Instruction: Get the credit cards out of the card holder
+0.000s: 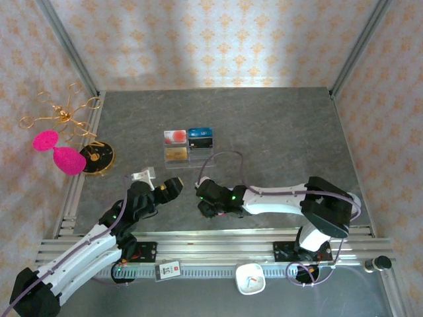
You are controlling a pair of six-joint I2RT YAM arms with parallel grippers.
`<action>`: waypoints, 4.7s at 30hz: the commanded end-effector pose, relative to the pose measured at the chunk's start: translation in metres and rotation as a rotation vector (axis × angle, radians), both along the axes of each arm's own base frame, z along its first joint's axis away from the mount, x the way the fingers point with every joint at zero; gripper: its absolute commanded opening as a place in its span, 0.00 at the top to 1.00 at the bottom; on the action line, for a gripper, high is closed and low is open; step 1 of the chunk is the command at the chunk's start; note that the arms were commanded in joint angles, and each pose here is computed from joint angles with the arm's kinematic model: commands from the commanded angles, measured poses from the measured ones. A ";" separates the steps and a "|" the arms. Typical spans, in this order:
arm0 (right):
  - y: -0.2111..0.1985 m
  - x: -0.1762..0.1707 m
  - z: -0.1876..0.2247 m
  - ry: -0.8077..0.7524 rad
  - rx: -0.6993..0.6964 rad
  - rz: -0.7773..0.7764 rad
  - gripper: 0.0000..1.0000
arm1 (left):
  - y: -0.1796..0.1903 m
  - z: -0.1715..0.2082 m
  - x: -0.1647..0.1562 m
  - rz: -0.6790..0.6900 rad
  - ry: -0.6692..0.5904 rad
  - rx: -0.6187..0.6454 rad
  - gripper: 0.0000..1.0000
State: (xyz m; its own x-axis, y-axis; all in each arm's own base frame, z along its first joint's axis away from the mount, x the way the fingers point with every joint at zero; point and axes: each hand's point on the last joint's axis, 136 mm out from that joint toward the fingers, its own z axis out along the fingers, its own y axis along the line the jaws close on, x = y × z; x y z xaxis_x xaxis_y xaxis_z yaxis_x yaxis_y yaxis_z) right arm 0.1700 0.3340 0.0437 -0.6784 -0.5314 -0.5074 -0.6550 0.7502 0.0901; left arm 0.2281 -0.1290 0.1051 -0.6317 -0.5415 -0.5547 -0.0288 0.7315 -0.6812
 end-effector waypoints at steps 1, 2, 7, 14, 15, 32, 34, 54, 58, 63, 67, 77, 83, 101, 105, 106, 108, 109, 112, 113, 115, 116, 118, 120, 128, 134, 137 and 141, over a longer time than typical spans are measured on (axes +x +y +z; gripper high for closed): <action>-0.008 0.012 -0.013 -0.051 -0.067 -0.080 0.60 | -0.005 0.008 0.002 -0.015 -0.021 -0.047 0.01; -0.009 0.013 -0.016 -0.055 -0.081 -0.086 0.60 | -0.006 0.009 0.002 -0.021 -0.023 -0.045 0.01; -0.013 0.010 -0.031 -0.037 -0.127 -0.083 0.78 | -0.011 0.007 0.001 -0.056 -0.014 -0.030 0.03; 0.007 0.015 0.004 -0.069 0.047 -0.110 1.00 | -0.028 0.004 -0.004 -0.150 -0.005 -0.063 0.13; 0.012 0.016 0.013 -0.071 0.101 -0.118 1.00 | -0.031 0.002 -0.005 -0.161 0.002 -0.071 0.17; 0.033 0.012 0.050 -0.033 0.348 -0.122 0.98 | -0.087 -0.033 -0.014 -0.324 0.104 -0.051 0.84; 0.028 0.015 0.057 -0.050 0.365 -0.155 0.76 | -0.095 -0.038 -0.016 -0.353 0.125 -0.049 0.84; -0.050 0.032 0.082 -0.140 0.414 -0.358 0.67 | -0.135 -0.026 0.001 -0.407 0.127 0.016 0.75; -0.032 0.032 0.086 -0.100 0.440 -0.271 0.67 | -0.097 -0.013 -0.005 -0.299 0.097 0.049 0.73; 0.013 0.020 0.083 0.019 0.456 -0.089 0.68 | -0.051 -0.046 -0.026 -0.211 0.187 0.068 0.74; 0.043 0.007 0.071 0.151 0.470 0.012 0.71 | -0.043 -0.060 -0.034 -0.192 0.204 0.036 0.74; 0.057 0.007 0.014 0.329 0.392 -0.026 0.78 | -0.040 -0.073 -0.025 -0.188 0.216 0.074 0.84; 0.037 0.023 -0.006 0.331 0.363 -0.136 0.79 | -0.037 -0.081 -0.023 -0.199 0.234 0.119 0.89; 0.034 0.018 -0.015 0.371 0.363 -0.162 1.00 | -0.045 -0.089 -0.020 -0.242 0.253 0.142 1.00; 0.026 0.021 -0.012 0.346 0.378 -0.207 1.00 | -0.046 -0.086 -0.018 -0.241 0.246 0.142 1.00; 0.021 0.023 -0.010 0.332 0.379 -0.227 1.00 | -0.046 -0.086 -0.018 -0.240 0.244 0.142 1.00; 0.012 0.024 -0.009 0.315 0.374 -0.263 1.00 | -0.046 -0.085 -0.018 -0.240 0.241 0.142 1.00; 0.008 0.024 -0.007 0.308 0.378 -0.279 1.00 | -0.046 -0.084 -0.017 -0.240 0.237 0.142 1.00; -0.003 0.021 -0.009 0.302 0.368 -0.309 1.00 | -0.049 -0.080 -0.016 -0.251 0.225 0.134 1.00; -0.004 0.020 -0.010 0.304 0.369 -0.311 1.00 | -0.051 -0.077 -0.015 -0.258 0.220 0.128 1.00; -0.006 0.019 -0.013 0.311 0.365 -0.314 1.00 | -0.057 -0.069 -0.013 -0.274 0.204 0.115 1.00; -0.004 0.018 -0.013 0.314 0.368 -0.309 1.00 | -0.059 -0.065 -0.012 -0.279 0.194 0.113 1.00; -0.004 0.019 -0.012 0.312 0.372 -0.309 1.00 | -0.063 -0.056 -0.011 -0.285 0.172 0.112 1.00; -0.003 0.019 -0.011 0.308 0.373 -0.302 1.00 | -0.067 -0.051 -0.012 -0.292 0.162 0.117 1.00; 0.000 0.018 -0.007 0.314 0.398 -0.285 0.81 | -0.077 -0.073 -0.022 -0.334 0.223 0.143 1.00; 0.003 0.016 -0.006 0.328 0.408 -0.274 0.72 | -0.077 -0.086 -0.026 -0.343 0.253 0.160 1.00; 0.006 0.014 -0.011 0.344 0.400 -0.267 0.72 | -0.078 -0.093 -0.028 -0.352 0.271 0.167 1.00; 0.008 0.014 -0.013 0.353 0.403 -0.259 0.78 | -0.082 -0.098 -0.031 -0.371 0.283 0.173 1.00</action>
